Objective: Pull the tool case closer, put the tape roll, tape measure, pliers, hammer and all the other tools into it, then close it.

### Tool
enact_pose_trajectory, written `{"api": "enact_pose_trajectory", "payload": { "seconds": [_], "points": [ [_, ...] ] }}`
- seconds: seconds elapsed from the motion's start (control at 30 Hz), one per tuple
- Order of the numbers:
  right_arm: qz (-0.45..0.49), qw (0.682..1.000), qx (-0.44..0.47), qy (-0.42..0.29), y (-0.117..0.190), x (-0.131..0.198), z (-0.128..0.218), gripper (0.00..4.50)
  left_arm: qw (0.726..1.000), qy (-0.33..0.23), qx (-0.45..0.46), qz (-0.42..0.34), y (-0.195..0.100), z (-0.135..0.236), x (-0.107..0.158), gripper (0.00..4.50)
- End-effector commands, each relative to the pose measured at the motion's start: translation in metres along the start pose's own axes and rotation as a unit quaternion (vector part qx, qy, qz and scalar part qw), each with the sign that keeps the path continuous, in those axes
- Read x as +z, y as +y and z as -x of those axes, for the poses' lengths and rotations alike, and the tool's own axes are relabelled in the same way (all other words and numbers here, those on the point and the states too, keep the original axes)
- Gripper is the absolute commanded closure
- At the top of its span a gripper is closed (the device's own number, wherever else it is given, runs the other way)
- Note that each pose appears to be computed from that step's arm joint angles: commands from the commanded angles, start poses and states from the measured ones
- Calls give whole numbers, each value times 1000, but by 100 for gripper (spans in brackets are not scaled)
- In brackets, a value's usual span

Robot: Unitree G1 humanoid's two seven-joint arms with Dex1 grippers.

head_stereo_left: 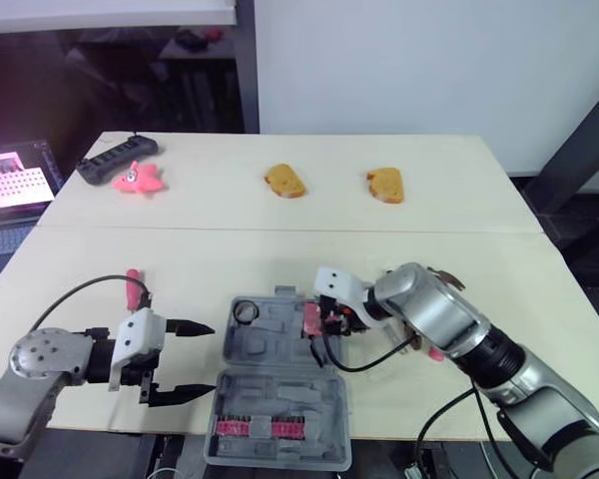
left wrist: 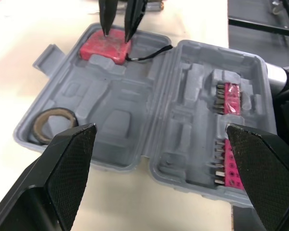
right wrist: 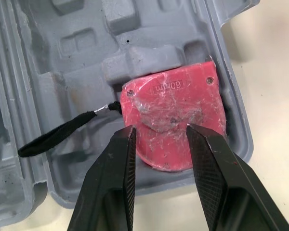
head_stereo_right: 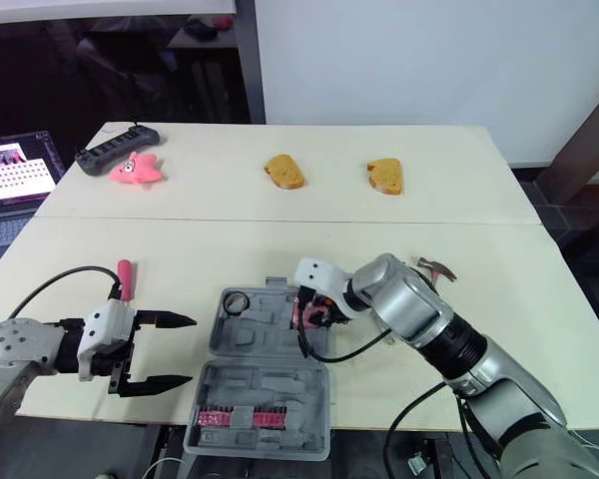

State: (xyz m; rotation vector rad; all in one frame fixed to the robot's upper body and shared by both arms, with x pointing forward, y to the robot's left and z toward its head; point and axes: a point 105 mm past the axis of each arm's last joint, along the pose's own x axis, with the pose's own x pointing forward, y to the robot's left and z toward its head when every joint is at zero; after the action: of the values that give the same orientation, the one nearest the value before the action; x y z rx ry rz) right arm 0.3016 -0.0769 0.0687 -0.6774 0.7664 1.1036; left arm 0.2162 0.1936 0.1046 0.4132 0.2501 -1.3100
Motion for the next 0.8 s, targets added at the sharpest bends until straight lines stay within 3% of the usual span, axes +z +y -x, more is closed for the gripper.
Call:
{"api": "enact_pose_trajectory", "payload": {
  "seconds": [0.03,0.2,0.37,0.53,0.67,0.8],
  "points": [
    [-71,993,36,88,17,-51,-23,276,1000,-4,4,-16,1,4,8,0],
    [-78,993,36,86,16,-49,-29,276,1000,-3,4,-16,1,4,8,0],
    [-79,996,34,40,13,-28,-23,276,1000,-2,7,-16,3,4,8,0],
    [-47,996,18,-79,6,24,12,276,1000,-4,18,-13,4,6,7,0],
    [6,980,-10,-200,10,57,60,276,999,-4,54,-3,10,14,5,0],
    [17,966,-43,-255,20,39,85,276,994,1,108,18,15,28,-2,0]
  ]
}}
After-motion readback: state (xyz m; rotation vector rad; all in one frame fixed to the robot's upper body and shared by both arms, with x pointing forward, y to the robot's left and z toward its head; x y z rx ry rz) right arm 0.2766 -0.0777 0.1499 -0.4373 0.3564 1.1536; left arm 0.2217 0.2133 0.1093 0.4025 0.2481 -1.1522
